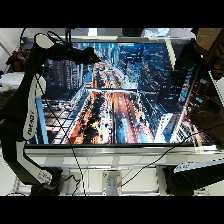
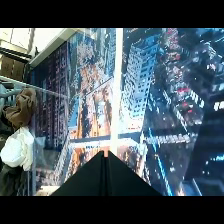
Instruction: Fold the shirts.
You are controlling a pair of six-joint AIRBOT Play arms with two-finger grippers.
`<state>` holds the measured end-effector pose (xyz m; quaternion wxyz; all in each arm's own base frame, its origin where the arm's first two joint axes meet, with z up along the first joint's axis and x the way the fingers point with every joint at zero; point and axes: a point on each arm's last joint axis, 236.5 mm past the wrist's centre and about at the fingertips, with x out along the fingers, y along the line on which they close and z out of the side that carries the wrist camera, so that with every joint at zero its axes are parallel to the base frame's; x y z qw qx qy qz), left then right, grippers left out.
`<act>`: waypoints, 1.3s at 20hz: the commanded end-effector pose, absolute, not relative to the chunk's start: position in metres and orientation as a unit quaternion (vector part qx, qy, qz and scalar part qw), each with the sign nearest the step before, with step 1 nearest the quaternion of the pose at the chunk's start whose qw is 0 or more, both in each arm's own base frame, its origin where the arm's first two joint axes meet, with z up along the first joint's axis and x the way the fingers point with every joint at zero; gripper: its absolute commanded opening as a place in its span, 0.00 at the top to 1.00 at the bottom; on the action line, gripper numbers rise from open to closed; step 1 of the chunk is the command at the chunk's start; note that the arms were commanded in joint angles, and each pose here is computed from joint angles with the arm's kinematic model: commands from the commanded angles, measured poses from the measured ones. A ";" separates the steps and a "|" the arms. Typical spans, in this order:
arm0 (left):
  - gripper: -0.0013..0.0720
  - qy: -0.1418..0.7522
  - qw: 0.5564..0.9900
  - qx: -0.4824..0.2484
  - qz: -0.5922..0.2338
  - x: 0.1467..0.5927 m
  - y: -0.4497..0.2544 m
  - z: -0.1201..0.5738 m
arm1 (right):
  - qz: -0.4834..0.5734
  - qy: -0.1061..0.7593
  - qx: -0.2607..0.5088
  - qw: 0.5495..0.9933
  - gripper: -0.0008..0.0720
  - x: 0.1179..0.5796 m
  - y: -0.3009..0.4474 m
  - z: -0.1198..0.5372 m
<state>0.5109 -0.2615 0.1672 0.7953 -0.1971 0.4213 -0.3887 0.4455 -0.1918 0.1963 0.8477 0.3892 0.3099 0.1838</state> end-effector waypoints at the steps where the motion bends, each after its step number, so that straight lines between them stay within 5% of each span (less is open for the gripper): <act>1: 0.96 0.421 0.795 -0.197 -0.389 0.511 -0.261 0.168 | 0.155 0.281 0.391 0.862 0.95 0.458 -0.207 0.201; 8: 0.96 0.418 0.797 -0.197 -0.389 0.512 -0.262 0.168 | 0.133 0.244 0.404 0.872 0.95 0.471 -0.220 0.212; 10: 0.96 0.411 0.815 -0.149 -0.379 0.519 -0.248 0.158 | 0.152 0.253 0.425 0.855 0.95 0.466 -0.209 0.215; 14: 0.95 0.456 0.857 -0.047 -0.234 0.544 -0.139 0.120 | 0.245 0.248 0.455 0.819 0.95 0.452 -0.172 0.244; 15: 0.91 0.467 0.863 -0.035 -0.188 0.546 -0.101 0.119 | 0.273 0.251 0.454 0.810 0.95 0.447 -0.159 0.250; 17: 0.56 0.482 0.872 -0.005 -0.085 0.541 -0.011 0.123 | 0.301 0.276 0.443 0.798 0.89 0.442 -0.138 0.246; 18: 0.50 0.497 0.867 0.014 -0.024 0.531 0.041 0.123 | 0.306 0.305 0.431 0.792 0.79 0.441 -0.125 0.236; 21: 0.46 0.546 0.831 0.013 0.107 0.487 0.159 0.114 | 0.287 0.418 0.372 0.777 0.71 0.442 -0.086 0.184; 23: 0.20 0.582 0.800 -0.021 0.145 0.454 0.204 0.092 | 0.265 0.493 0.322 0.764 0.70 0.443 -0.056 0.149; 26: 0.20 0.612 0.763 -0.079 0.191 0.406 0.262 0.061 | 0.243 0.562 0.234 0.755 0.59 0.445 -0.018 0.113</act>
